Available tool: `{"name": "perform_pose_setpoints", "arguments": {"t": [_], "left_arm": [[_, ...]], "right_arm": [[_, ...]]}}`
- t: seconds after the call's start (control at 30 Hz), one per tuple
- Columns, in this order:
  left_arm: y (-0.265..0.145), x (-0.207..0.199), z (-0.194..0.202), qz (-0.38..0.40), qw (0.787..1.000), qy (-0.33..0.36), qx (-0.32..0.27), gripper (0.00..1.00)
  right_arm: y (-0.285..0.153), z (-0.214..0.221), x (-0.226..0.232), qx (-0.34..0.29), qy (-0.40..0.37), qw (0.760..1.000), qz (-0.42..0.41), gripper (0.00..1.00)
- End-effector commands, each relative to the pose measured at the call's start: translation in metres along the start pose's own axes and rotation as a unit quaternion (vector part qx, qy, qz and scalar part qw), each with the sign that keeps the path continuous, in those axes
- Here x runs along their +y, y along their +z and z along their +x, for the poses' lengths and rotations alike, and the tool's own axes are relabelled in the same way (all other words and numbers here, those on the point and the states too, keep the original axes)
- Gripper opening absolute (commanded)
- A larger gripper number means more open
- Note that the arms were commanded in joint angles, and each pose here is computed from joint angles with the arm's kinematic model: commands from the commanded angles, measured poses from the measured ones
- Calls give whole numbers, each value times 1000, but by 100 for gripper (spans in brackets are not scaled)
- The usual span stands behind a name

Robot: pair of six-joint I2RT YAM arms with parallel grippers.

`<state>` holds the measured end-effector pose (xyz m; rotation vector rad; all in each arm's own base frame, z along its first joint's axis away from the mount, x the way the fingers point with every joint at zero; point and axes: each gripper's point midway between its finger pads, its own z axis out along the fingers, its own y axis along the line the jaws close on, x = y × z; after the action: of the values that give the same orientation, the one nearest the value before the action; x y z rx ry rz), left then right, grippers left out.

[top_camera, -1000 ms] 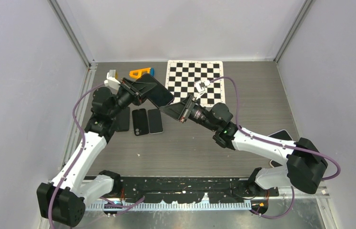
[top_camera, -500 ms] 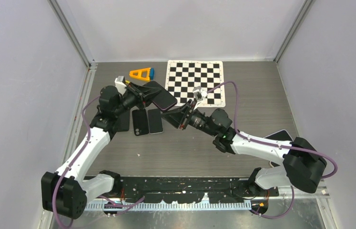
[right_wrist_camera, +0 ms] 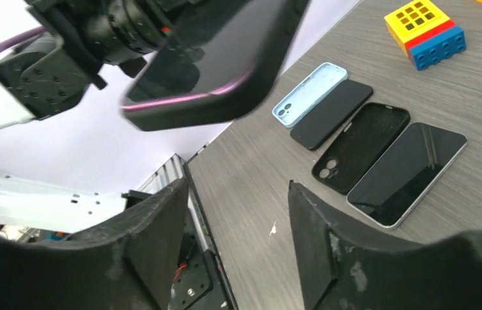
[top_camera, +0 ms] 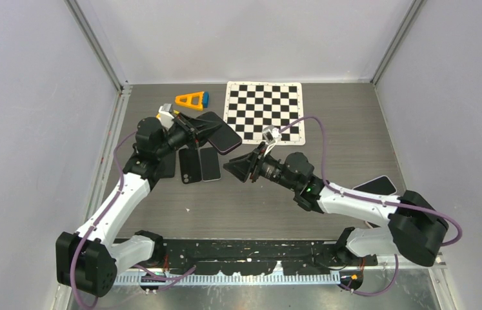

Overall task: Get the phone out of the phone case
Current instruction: Remove the phone case from the phone.

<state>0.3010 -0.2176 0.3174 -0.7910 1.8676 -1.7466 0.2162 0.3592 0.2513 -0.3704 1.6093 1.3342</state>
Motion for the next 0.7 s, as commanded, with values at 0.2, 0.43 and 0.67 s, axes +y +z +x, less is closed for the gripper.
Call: {"name": "perform_pose_setpoints", "arguments": {"t": [0.2, 0.43, 0.67], "left_arm": [[-17, -19, 31, 42, 941, 308, 131, 0], [-47, -3, 64, 74, 883, 402, 230, 0], [-57, -7, 77, 108, 867, 409, 263, 0]], "right_arm": [[-36, 1, 46, 108, 2, 992, -64, 85], [-43, 27, 61, 179, 3, 975, -130, 81], [-36, 23, 70, 184, -5, 971, -155, 80]]}}
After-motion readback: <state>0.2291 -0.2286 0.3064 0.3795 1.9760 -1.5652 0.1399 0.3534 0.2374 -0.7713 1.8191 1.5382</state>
